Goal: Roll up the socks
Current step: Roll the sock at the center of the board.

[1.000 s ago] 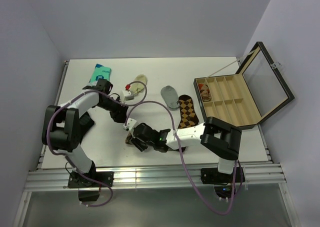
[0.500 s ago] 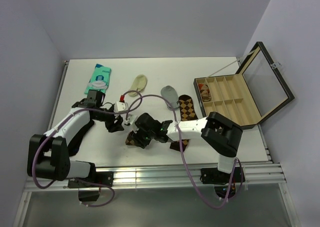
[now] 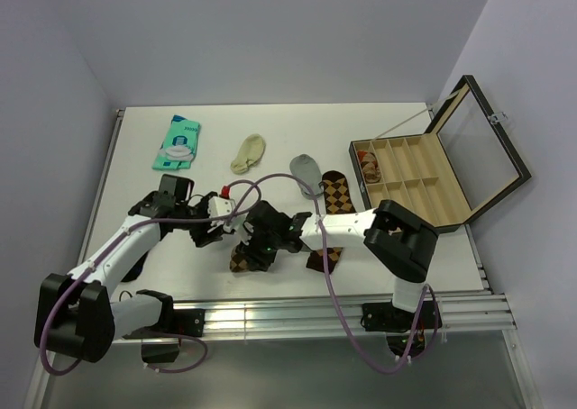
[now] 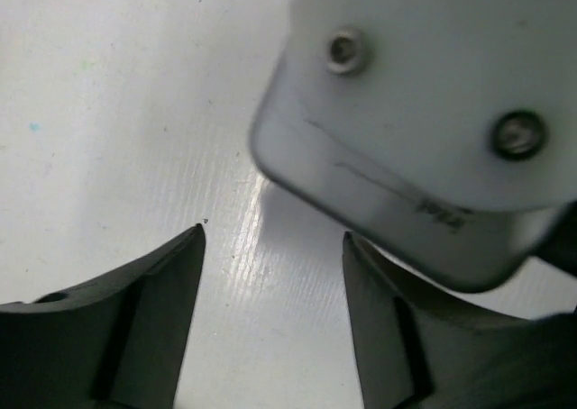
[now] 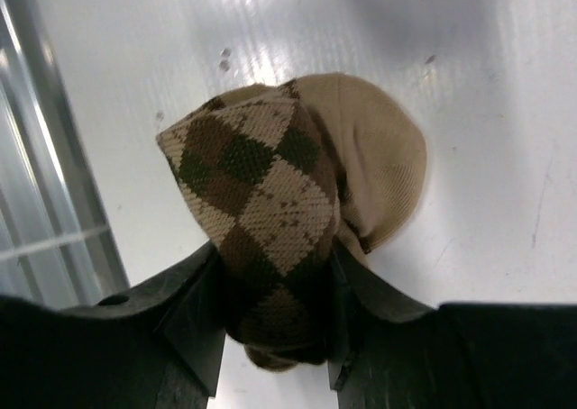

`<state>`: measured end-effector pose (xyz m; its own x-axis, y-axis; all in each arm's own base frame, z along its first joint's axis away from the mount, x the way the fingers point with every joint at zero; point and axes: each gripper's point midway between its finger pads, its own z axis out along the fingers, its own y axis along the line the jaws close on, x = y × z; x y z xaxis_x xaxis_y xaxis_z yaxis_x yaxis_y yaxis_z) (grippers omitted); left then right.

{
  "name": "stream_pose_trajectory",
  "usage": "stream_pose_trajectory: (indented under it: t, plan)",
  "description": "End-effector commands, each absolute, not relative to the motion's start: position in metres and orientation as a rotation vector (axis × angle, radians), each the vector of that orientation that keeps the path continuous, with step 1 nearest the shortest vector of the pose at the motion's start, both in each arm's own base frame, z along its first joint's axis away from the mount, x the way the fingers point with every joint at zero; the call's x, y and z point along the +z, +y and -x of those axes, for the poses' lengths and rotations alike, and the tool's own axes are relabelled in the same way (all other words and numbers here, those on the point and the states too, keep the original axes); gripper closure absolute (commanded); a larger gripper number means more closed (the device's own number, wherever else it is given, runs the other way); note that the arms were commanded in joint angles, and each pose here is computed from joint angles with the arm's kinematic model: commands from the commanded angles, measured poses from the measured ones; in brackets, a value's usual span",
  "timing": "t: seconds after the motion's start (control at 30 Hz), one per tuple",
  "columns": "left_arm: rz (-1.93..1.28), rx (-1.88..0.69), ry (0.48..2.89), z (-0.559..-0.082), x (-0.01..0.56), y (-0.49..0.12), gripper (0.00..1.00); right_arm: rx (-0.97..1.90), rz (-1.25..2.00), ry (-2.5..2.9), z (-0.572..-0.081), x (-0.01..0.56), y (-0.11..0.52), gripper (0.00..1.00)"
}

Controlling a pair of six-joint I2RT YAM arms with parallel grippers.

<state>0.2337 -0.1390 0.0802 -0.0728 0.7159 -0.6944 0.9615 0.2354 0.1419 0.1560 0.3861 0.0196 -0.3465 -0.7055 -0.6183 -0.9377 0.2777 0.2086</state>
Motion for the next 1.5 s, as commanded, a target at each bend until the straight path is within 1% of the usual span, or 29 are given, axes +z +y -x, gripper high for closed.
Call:
stream_pose_trajectory:
  t: [0.0,0.07,0.27,0.57,0.67,0.77,0.8,0.87,1.07,1.13,1.17,1.23,1.27,1.3,1.37,1.47]
  plan:
    - [-1.727,-0.738,1.693,-0.182,0.083,-0.181,0.30,0.696,1.297,2.539,-0.149,-0.024,0.353,0.78]
    - [-1.677,-0.776,1.700,-0.185,0.092,-0.187,0.30,0.699,1.290,2.543,-0.149,-0.025,0.353,0.78]
    - [-1.561,-0.757,1.677,-0.205,0.112,-0.180,0.29,0.696,1.279,2.555,-0.147,-0.030,0.349,0.79]
    - [-1.410,-0.741,1.680,-0.229,0.141,-0.159,0.28,0.685,1.272,2.574,-0.146,-0.036,0.346,0.80]
    - [-1.353,-0.777,1.720,-0.236,0.143,-0.151,0.28,0.672,1.268,2.585,-0.145,-0.039,0.344,0.79]
    - [-1.302,-0.821,1.730,-0.244,0.148,-0.140,0.28,0.678,1.265,2.591,-0.143,-0.041,0.342,0.80]
    - [-1.317,-0.819,1.688,-0.246,0.155,-0.139,0.29,0.679,1.261,2.591,-0.144,-0.041,0.342,0.80]
    - [-1.252,-0.835,1.714,-0.249,0.159,-0.130,0.28,0.677,1.260,2.596,-0.143,-0.042,0.341,0.80]
    - [-1.362,-0.730,1.651,-0.235,0.154,-0.124,0.24,0.672,1.254,2.621,-0.146,-0.046,0.342,0.80]
    - [-1.418,-0.685,1.675,-0.227,0.140,-0.121,0.24,0.666,1.247,2.642,-0.148,-0.048,0.340,0.80]
    - [-1.488,-0.684,1.625,-0.217,0.140,-0.134,0.23,0.661,1.246,2.648,-0.150,-0.050,0.341,0.80]
    - [-1.538,-0.675,1.615,-0.204,0.127,-0.139,0.23,0.661,1.248,2.666,-0.149,-0.051,0.341,0.80]
    - [-1.587,-0.610,1.558,-0.203,0.129,-0.146,0.21,0.663,1.248,2.666,-0.150,-0.050,0.342,0.80]
    - [-1.593,-0.621,1.587,-0.194,0.116,-0.147,0.21,0.664,1.245,2.671,-0.151,-0.051,0.343,0.80]
    - [-1.645,-0.571,1.528,-0.189,0.114,-0.159,0.20,0.673,1.244,2.676,-0.151,-0.051,0.344,0.80]
    - [-1.684,-0.600,1.530,-0.178,0.103,-0.168,0.20,0.669,1.235,2.686,-0.153,-0.051,0.345,0.80]
